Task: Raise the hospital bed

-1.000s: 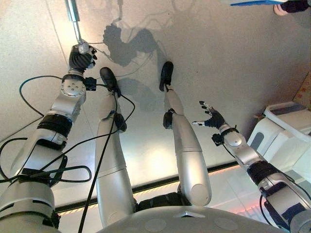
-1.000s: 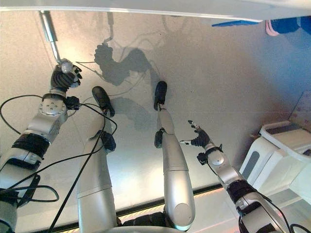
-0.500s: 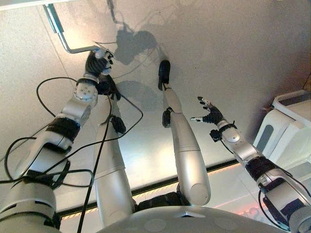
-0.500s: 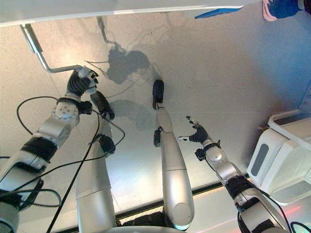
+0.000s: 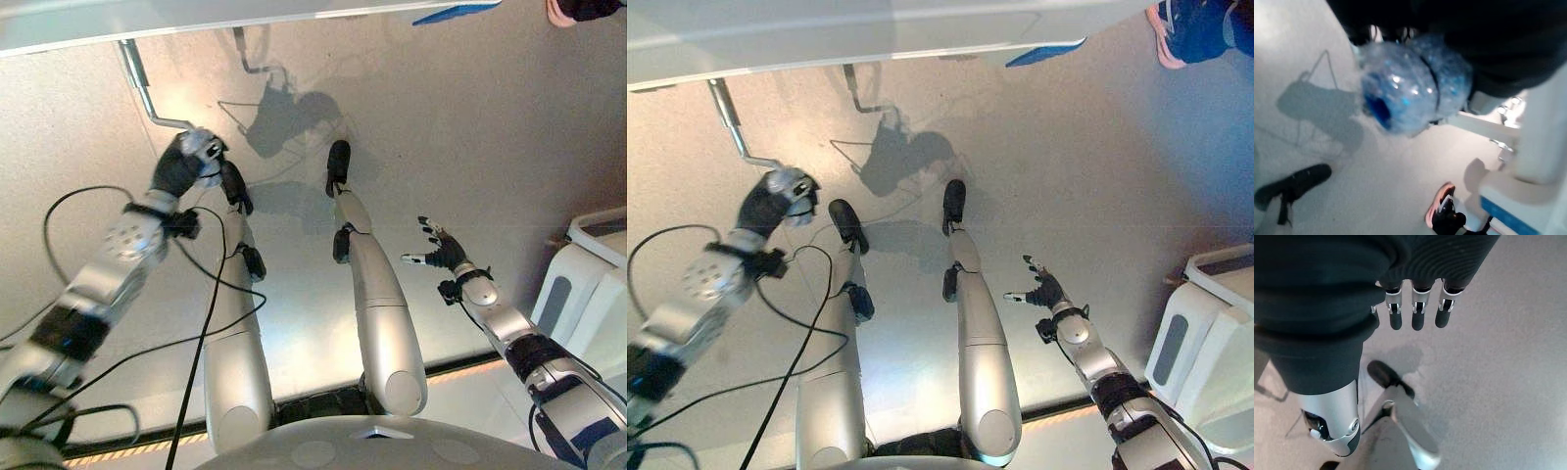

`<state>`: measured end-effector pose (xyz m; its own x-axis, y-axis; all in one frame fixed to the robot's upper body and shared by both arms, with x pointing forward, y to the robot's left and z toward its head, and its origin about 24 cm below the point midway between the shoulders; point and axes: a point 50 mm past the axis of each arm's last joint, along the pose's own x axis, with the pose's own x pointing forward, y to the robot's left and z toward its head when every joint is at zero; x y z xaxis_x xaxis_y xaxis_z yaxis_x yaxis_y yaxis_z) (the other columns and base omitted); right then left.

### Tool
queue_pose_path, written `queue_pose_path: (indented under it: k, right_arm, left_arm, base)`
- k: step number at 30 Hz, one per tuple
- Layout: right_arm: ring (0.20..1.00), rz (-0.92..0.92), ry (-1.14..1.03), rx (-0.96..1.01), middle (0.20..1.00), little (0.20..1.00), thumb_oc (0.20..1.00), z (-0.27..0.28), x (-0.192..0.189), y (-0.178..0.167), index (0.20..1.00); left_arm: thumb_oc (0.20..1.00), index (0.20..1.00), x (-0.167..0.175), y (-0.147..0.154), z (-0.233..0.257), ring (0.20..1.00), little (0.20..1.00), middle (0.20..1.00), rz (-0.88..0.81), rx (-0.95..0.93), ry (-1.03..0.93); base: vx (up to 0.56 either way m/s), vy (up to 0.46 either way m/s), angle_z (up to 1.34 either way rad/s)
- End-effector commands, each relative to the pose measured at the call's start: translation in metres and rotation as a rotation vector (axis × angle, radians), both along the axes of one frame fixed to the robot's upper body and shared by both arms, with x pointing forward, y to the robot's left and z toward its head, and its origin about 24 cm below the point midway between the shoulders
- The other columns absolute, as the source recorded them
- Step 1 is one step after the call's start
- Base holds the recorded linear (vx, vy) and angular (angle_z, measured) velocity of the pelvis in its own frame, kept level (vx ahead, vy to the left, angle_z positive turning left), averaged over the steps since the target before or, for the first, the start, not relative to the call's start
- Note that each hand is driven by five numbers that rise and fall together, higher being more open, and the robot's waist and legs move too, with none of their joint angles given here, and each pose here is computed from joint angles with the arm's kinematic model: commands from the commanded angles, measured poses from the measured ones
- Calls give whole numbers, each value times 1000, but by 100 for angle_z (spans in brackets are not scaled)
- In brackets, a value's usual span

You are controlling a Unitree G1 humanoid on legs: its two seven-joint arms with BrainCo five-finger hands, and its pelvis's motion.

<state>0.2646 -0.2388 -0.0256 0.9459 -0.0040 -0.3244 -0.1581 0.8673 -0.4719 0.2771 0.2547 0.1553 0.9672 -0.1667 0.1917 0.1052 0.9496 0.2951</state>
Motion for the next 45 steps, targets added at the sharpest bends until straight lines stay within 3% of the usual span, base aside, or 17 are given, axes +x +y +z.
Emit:
queue_pose_path:
  k: [1,7,16,17,26,36,45]
  right_arm:
    - [1000,-22,44,-48,1000,1000,1000,-7,-24,-24,1000]
    - [1000,-25,61,-46,1000,1000,1000,-12,-30,-25,1000]
    - [1000,-14,60,-47,1000,1000,1000,-12,-28,-23,1000]
    - [1000,-15,51,-49,1000,1000,1000,-10,-24,-22,1000]
    - [1000,11,16,-26,1000,1000,1000,-3,-9,-8,1000]
    - [1000,86,-36,31,1000,1000,1000,6,5,20,1000]
    - [1000,117,-55,39,1000,1000,1000,12,12,30,1000]
  left_arm:
    - [200,200,-24,-23,39,200,200,200,-177,5,-240]
    - [200,200,-43,2,34,200,200,200,-77,56,-212]
    - [200,200,-35,26,22,200,200,200,84,88,-204]
    - [200,200,-23,37,15,200,200,200,182,80,-198]
    - [200,200,26,56,19,200,200,200,406,29,-210]
    - [200,200,67,54,40,200,200,200,495,35,-188]
    - [200,200,91,39,27,200,200,200,515,24,-88]
  base:
    - [11,73,8]
    - [7,76,10]
    - [15,110,5]
    - [39,123,3]
    - [54,134,7]
    - [30,60,-7]
    - [14,-29,-13]
